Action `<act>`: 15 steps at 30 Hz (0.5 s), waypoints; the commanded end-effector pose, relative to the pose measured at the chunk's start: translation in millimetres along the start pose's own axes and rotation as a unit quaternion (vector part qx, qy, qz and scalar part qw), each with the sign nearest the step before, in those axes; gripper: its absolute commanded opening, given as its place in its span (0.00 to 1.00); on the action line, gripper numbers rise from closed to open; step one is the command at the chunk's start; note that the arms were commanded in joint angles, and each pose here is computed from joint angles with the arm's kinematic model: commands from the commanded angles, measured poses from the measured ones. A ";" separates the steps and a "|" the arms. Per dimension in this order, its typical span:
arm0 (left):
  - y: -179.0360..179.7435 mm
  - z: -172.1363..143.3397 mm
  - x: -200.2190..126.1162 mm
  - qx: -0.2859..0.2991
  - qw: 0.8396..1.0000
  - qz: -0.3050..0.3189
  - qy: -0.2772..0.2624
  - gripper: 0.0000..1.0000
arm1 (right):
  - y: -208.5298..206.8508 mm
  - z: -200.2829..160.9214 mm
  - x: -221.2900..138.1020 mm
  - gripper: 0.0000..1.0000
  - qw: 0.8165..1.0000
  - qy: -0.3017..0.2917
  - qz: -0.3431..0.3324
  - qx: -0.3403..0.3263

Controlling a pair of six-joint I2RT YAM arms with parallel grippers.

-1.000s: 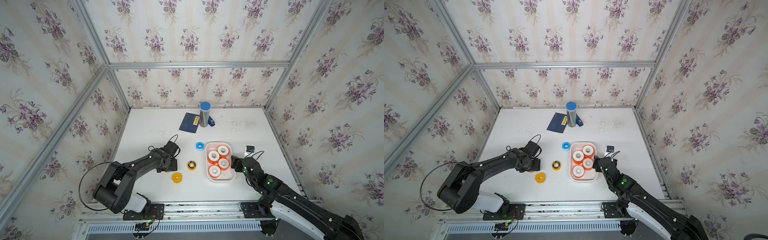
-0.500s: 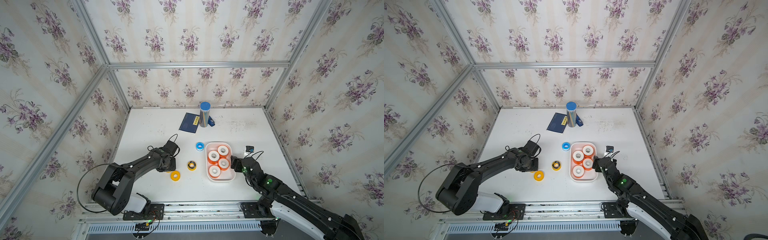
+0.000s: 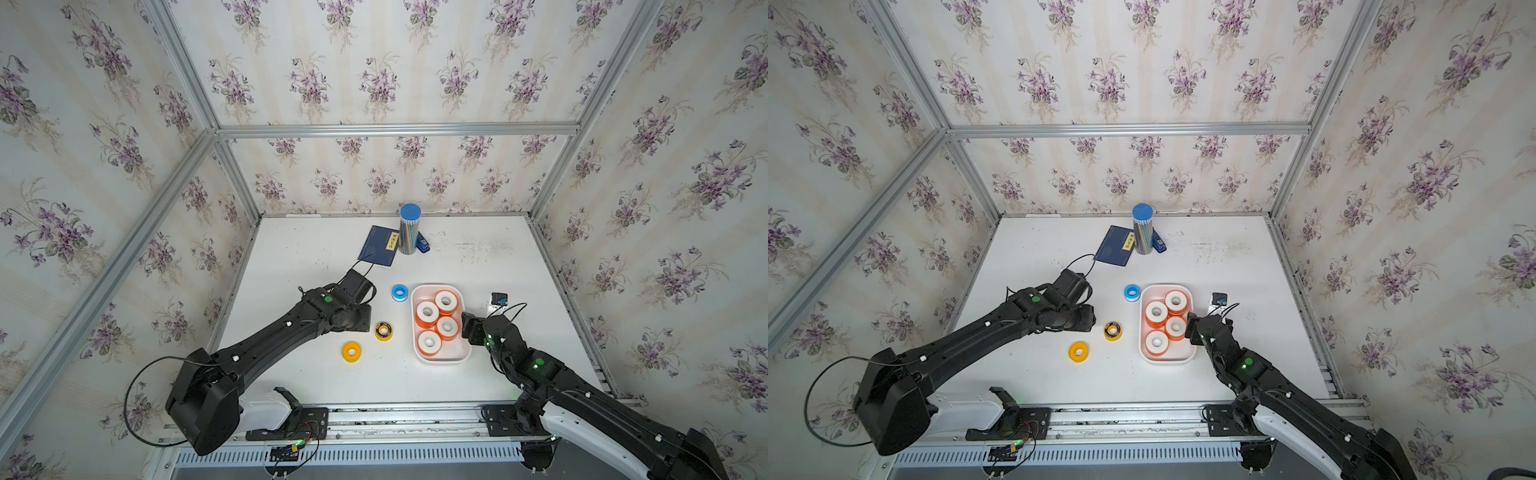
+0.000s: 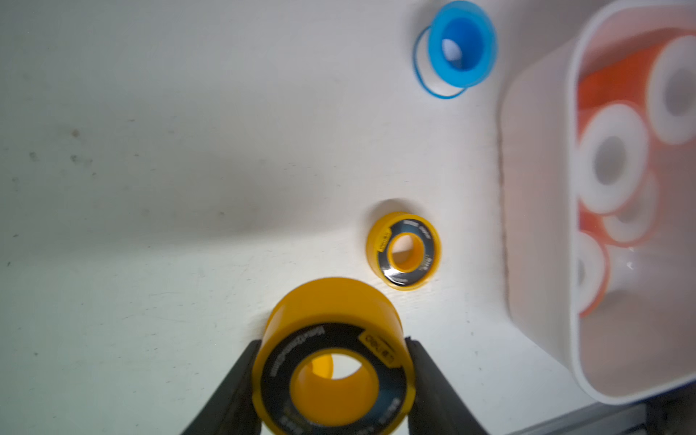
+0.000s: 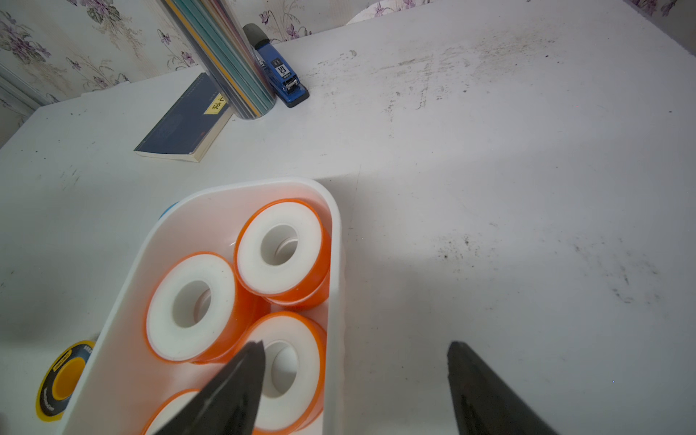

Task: Put the sealing tape into the storage box
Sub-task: Place the sealing tape in the storage box.

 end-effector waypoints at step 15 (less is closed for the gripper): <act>-195.9 26.6 47.8 0.200 0.978 -0.030 0.059 0.42 | -15.7 7.7 -9.7 0.80 0.996 -0.049 -0.051 0.058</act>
Point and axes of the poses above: each gripper's point midway between its finger pads, its own x axis out along the fingers, its own y axis along the line the jaws close on, z = x × y, the point moved 8 cm from there along -x, back along the fingers, and after that the axes turned 2 degrees about x, right-handed, at the moved point
